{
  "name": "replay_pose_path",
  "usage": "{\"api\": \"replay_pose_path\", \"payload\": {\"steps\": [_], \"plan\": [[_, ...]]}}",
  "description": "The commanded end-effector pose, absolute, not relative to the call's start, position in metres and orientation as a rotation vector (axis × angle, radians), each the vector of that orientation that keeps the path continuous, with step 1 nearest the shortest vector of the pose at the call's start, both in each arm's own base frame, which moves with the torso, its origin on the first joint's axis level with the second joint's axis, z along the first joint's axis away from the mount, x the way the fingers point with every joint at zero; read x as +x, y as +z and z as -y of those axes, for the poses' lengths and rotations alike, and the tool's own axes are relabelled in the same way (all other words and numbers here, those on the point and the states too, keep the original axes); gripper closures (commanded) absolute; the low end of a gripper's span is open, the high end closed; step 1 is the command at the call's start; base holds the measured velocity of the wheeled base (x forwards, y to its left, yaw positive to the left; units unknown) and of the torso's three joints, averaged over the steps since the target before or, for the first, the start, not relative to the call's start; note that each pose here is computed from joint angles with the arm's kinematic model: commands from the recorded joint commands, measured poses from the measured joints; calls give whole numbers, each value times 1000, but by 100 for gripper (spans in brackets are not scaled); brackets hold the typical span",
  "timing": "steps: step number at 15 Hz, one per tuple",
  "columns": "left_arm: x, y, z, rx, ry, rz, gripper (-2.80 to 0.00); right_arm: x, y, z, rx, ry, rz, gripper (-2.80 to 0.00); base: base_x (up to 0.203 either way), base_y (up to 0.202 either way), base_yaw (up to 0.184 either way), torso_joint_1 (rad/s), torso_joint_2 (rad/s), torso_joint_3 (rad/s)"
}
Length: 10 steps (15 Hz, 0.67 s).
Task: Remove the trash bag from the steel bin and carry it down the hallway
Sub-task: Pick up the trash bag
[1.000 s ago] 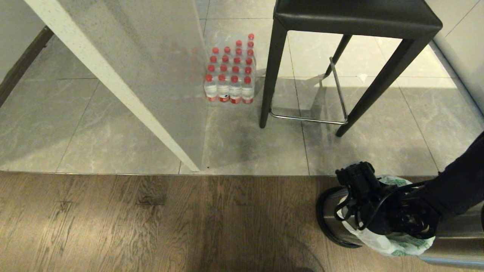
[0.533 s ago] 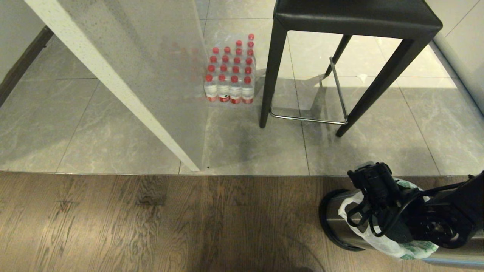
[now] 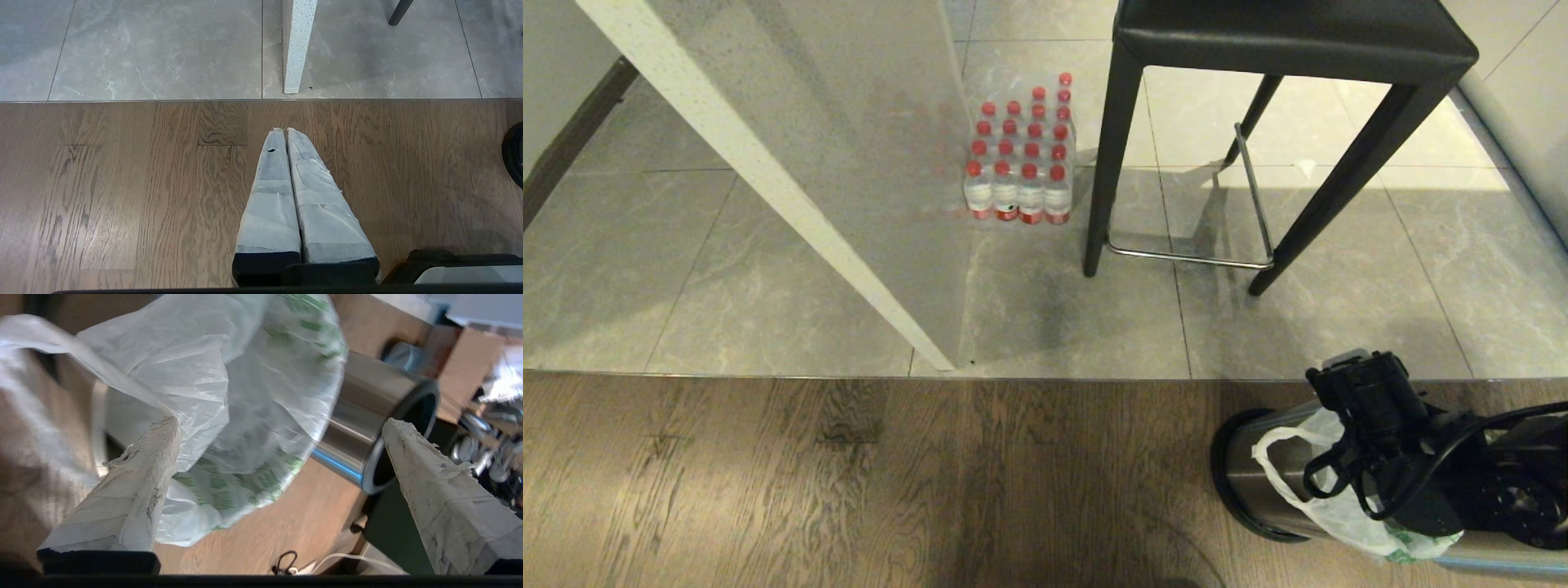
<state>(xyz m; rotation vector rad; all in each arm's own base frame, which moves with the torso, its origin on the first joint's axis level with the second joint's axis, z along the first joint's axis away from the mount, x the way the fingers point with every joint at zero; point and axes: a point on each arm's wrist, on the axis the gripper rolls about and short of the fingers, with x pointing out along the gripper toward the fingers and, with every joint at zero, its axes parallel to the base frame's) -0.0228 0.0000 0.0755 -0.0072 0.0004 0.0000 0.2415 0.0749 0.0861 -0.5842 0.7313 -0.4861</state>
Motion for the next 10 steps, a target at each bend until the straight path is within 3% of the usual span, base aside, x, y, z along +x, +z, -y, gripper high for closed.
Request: {"api": "replay_pose_path", "payload": {"steps": [1,7,10], "plan": [[-23,75,0,-8,0,0,0,238,86,-67,-580,-515,-739,-280,0,0,0,0,0,0],[-23,75,0,-8,0,0,0,242,69,-62,-462,-580,-761,-280,0,0,0,0,0,0],[-23,75,0,-8,0,0,0,246,73,-65,-371,-510,-764,-280,0,0,0,0,0,0]]}}
